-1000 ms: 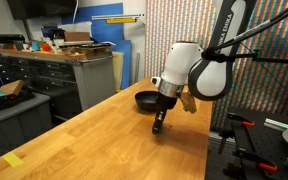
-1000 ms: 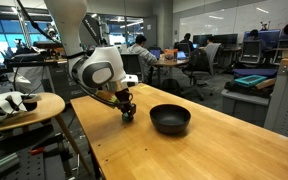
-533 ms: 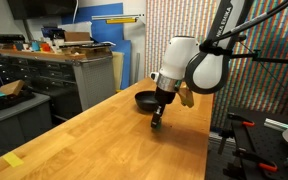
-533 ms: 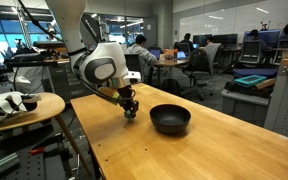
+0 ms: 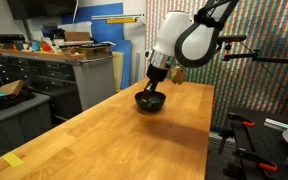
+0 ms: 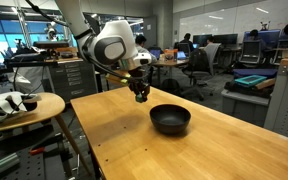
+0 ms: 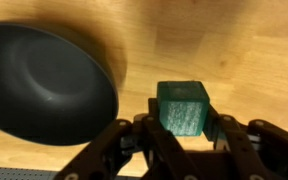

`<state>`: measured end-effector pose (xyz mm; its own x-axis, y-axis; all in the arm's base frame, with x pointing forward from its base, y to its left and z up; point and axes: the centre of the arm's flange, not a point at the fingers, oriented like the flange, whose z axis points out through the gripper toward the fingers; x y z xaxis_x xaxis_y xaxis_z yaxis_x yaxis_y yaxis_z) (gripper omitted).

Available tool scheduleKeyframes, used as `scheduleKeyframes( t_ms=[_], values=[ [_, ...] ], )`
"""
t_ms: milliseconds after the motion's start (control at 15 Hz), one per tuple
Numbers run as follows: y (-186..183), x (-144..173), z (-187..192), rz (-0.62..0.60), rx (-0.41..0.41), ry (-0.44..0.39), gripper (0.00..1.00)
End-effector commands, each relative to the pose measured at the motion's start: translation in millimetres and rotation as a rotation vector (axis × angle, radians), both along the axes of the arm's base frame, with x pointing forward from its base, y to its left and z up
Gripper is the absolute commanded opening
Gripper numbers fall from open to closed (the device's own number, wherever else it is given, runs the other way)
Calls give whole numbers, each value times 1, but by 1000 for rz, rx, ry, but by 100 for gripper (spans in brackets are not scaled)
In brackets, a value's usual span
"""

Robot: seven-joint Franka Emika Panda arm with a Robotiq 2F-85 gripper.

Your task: Put the block in the bowl

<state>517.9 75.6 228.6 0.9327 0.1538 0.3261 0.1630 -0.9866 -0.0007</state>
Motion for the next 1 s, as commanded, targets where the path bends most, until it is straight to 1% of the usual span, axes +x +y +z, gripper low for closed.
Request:
scheduleKeyframes(
  t_ms=[0, 200, 467, 667, 933],
  values=[
    [-16, 15, 32, 6, -11, -31, 18],
    [-36, 20, 31, -22, -34, -42, 18],
    [-69, 20, 19, -67, -70, -42, 18],
    [-88, 21, 3, -104, -85, -32, 18],
    [-100, 24, -22, -152, -81, -15, 18]
  ],
)
